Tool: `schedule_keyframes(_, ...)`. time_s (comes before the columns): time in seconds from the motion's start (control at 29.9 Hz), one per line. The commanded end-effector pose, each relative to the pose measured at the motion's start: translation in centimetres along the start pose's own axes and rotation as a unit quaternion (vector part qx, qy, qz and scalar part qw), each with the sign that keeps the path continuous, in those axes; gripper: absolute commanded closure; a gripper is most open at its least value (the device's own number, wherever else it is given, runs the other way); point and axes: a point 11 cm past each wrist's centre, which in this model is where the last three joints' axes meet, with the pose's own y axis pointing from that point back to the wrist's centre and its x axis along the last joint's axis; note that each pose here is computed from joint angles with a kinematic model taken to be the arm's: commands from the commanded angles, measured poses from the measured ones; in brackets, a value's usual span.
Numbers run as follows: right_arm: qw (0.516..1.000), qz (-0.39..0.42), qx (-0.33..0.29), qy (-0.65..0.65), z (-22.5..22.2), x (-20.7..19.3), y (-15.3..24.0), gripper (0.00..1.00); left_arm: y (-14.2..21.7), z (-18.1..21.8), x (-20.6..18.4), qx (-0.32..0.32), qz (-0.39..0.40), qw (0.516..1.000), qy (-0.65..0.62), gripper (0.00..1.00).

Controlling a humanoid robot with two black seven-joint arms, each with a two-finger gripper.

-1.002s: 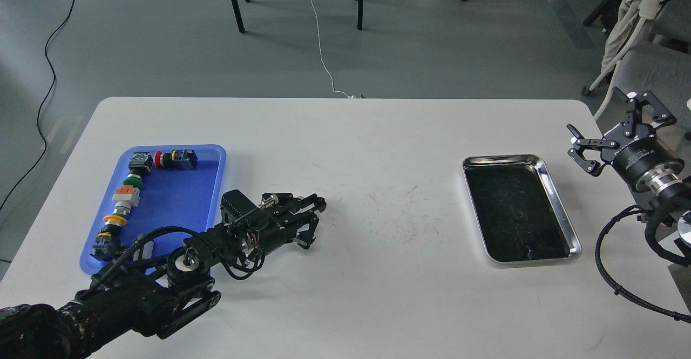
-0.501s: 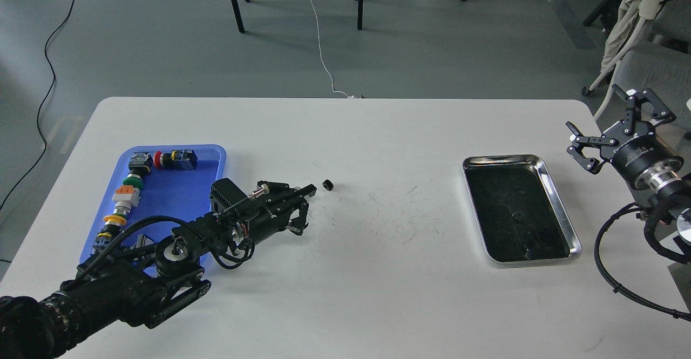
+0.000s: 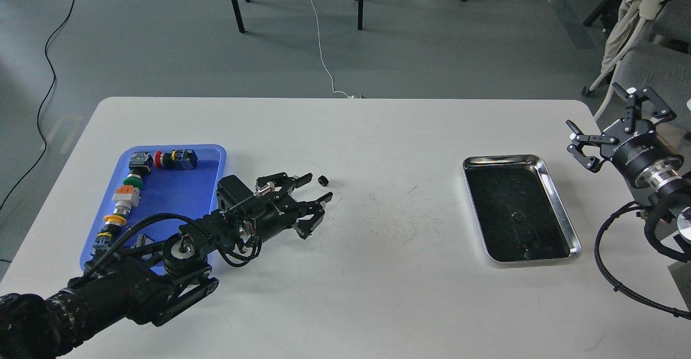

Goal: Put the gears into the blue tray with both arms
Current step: 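Close the left gripper around the black ring and lift it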

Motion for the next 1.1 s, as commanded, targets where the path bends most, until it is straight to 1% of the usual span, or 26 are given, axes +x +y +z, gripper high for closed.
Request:
schedule_keyframes(0.0, 1.000, 0.000, 0.000, 0.000, 0.0, 0.0, 0.0, 0.03, -0.4, -1.0, -0.9, 0.023, -0.015, 1.000, -0.001, 0.07)
schedule_keyframes(0.23, 1.000, 0.001, 0.000, -0.001, 0.1, 0.0, 0.0, 0.03, -1.0, -2.1, -1.3, 0.054, -0.019, 0.998, 0.023, 0.08)
schedule_keyframes(0.47, 1.000, 0.000, -0.001, -0.003, 0.3, 0.0, 0.0, 0.03, -2.1, -1.0, -0.6, 0.049, -0.006, 0.998, 0.038, 0.11)
schedule_keyframes(0.67, 1.000, -0.001, -0.002, -0.001, 0.3, -0.1, -0.1, 0.03, -3.2, 0.5, 0.0, 0.035, 0.003, 0.998, 0.044, 0.11)
schedule_keyframes(0.94, 1.000, 0.000, -0.001, -0.001, 0.2, 0.0, 0.0, 0.03, -3.8, 0.5, -1.0, 0.047, -0.012, 0.998, 0.047, 0.14)
schedule_keyframes(1.07, 1.000, 0.001, -0.002, -0.001, 0.3, 0.1, 0.0, 0.03, -3.7, 0.2, -1.4, 0.054, -0.017, 0.997, 0.046, 0.25)
